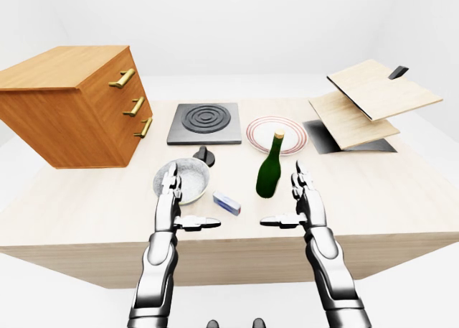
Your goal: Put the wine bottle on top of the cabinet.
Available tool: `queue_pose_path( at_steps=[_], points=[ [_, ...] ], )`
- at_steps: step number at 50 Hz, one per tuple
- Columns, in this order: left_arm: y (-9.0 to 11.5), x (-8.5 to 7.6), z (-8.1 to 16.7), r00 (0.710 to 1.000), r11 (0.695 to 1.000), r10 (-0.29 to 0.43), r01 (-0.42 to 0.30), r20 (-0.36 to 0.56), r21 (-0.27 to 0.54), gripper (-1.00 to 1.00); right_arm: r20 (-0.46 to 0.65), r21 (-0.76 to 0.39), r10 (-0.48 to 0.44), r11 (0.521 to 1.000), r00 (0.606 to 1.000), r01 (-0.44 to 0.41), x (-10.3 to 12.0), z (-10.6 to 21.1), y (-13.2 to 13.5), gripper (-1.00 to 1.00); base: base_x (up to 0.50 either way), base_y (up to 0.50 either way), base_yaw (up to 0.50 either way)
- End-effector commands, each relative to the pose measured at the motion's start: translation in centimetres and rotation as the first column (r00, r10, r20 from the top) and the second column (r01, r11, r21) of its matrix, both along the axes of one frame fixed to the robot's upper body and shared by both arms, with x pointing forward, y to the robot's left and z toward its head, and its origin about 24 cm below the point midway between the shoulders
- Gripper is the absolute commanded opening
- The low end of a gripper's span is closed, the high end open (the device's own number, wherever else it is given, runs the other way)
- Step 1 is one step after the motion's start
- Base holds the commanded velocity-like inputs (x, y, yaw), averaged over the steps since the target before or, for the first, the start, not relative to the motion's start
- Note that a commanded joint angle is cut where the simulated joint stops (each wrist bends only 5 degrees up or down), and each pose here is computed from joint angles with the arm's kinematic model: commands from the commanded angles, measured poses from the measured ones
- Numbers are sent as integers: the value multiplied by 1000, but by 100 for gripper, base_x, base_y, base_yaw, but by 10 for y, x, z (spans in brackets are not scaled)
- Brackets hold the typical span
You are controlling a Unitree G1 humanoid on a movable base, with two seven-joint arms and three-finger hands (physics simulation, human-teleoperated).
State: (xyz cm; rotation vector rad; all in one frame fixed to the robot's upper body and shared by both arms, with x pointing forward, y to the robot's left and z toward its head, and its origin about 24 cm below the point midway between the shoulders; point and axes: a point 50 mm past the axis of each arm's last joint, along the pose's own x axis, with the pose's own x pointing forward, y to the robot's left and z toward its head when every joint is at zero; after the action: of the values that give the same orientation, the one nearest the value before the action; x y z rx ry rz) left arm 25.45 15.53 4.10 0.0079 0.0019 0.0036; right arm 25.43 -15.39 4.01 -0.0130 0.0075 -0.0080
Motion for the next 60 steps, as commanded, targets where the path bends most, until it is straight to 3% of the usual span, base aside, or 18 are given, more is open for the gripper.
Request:
queue_pose_path(
  at_steps=[1,6,11,15,18,19,26,28,31,36,41,42,44,45,49,55,59,60],
  points=[
    [13,1,3,1000,999,6,-6,4,35,100,-21,-26,-21,999,1000,20,1,-1,-10,100,0,0,0],
    [24,1,16,999,999,29,-29,25,18,100,-3,-36,-28,999,1000,28,-2,11,-15,100,0,0,0],
    [54,1,47,985,993,112,-116,135,28,100,180,-69,-87,992,980,101,-20,55,-42,100,0,0,0],
    [83,-7,80,947,979,182,-199,266,39,100,356,-115,-166,969,920,220,-54,99,-75,100,0,0,0],
    [98,-14,96,920,969,215,-244,327,49,100,412,-148,-213,944,886,295,-75,114,-94,100,0,0,0],
    [107,-20,108,899,960,234,-273,371,56,100,451,-162,-231,929,862,334,-89,125,-103,100,0,0,0],
    [129,-38,137,834,936,271,-345,480,71,100,546,-255,-245,862,801,438,-124,153,-118,100,0,0,0],
    [134,-44,145,816,928,275,-364,509,82,100,600,-285,-224,837,768,467,-135,167,-116,100,0,0,0],
    [140,-52,155,796,915,272,-388,541,111,100,632,-322,-197,812,749,486,-142,177,-114,100,0,0,0],
    [159,-70,175,737,882,299,-455,607,119,100,657,-374,-176,768,733,520,-150,187,-114,100,0,0,0],
    [185,-105,208,608,826,345,-559,715,77,100,730,-321,-201,744,653,587,-166,199,-119,100,0,0,0],
    [187,-109,212,595,821,349,-567,724,71,100,732,-308,-209,747,648,589,-167,199,-120,100,0,0,0],
    [193,-115,214,581,810,363,-583,729,62,100,721,-311,-216,748,658,586,-163,197,-120,100,0,0,0],
    [197,-116,212,588,807,372,-587,718,63,100,691,-364,-212,725,691,585,-156,193,-117,100,0,0,0],
    [198,-112,207,605,809,380,-584,700,65,100,638,-461,-188,684,747,566,-143,188,-109,100,0,44,0],
    [194,-110,206,614,814,370,-576,697,75,100,595,-479,-197,691,779,541,-134,179,-107,100,0,50,0],
    [195,-109,204,621,813,374,-577,689,79,100,570,-516,-186,677,800,525,-132,177,-105,100,0,50,0],
    [195,-109,204,619,813,373,-577,691,78,100,589,-540,-157,654,793,530,-137,184,-103,100,0,50,0]
  ],
)
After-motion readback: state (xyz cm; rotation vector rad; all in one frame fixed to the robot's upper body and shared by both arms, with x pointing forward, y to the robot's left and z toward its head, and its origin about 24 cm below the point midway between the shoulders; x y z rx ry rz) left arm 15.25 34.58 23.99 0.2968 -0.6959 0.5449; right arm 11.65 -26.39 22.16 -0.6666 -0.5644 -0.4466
